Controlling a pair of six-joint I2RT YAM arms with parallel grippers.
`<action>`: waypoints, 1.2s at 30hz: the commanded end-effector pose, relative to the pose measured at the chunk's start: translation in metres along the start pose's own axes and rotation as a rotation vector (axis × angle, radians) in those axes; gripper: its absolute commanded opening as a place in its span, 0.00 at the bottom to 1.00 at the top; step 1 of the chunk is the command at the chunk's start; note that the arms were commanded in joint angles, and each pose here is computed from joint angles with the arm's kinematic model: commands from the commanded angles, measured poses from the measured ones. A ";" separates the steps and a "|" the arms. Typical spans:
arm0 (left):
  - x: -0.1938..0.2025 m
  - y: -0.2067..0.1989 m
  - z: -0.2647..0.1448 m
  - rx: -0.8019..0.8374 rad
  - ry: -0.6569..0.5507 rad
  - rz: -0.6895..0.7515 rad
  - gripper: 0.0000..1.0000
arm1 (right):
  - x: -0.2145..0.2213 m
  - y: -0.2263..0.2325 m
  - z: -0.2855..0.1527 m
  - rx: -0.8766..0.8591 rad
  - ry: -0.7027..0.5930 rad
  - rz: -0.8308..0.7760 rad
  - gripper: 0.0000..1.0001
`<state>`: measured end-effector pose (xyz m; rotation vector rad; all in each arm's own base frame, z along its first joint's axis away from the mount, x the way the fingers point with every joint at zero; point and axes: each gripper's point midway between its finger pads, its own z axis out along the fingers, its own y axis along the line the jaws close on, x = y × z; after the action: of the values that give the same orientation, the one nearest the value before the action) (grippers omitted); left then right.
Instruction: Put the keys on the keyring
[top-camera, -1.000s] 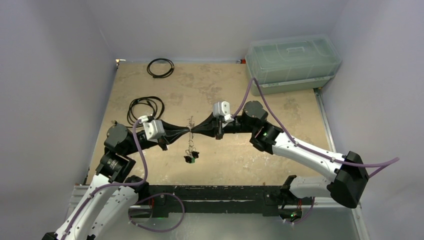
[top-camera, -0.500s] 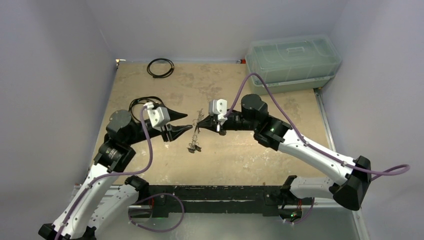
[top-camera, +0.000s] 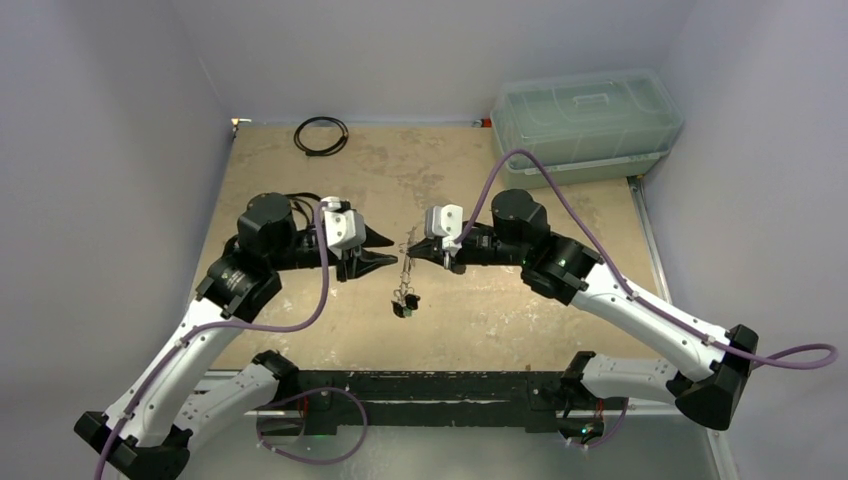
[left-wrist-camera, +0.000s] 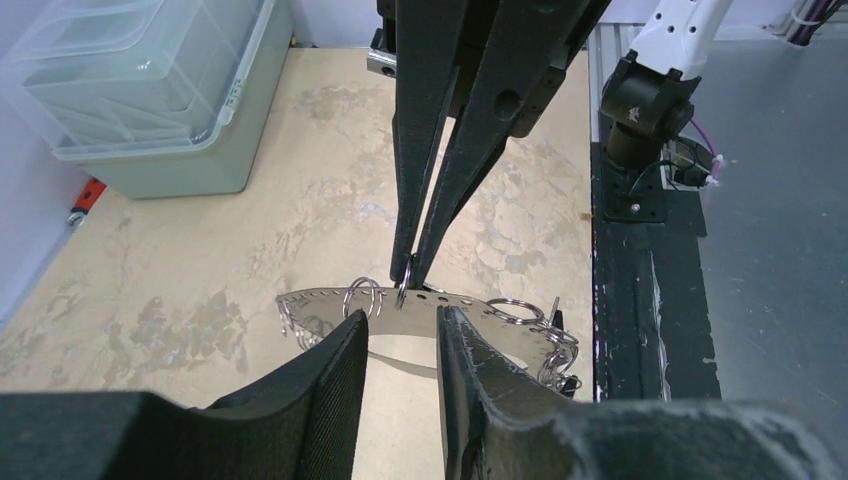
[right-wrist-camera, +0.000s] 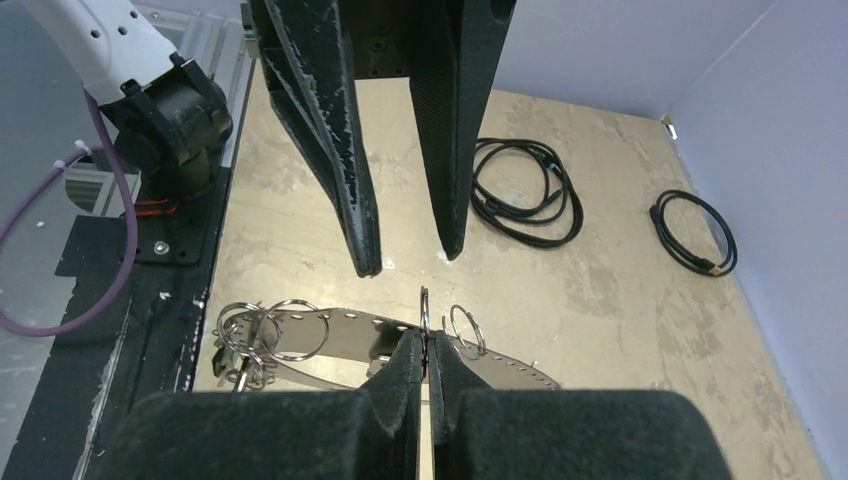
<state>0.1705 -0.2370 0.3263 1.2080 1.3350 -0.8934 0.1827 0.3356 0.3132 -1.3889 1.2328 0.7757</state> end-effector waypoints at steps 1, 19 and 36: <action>-0.013 0.001 0.001 0.016 -0.018 0.060 0.29 | -0.025 -0.002 -0.007 0.007 -0.070 -0.055 0.00; 0.008 0.004 0.026 0.069 -0.007 0.027 0.18 | -0.028 0.011 -0.005 -0.085 -0.066 -0.037 0.00; -0.019 0.004 0.028 -0.014 -0.198 0.076 0.00 | -0.055 0.012 -0.024 -0.028 -0.205 -0.071 0.21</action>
<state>0.1735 -0.2647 0.2951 1.2668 1.2897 -0.9417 0.1708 0.3272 0.2979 -1.4506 1.2739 0.8213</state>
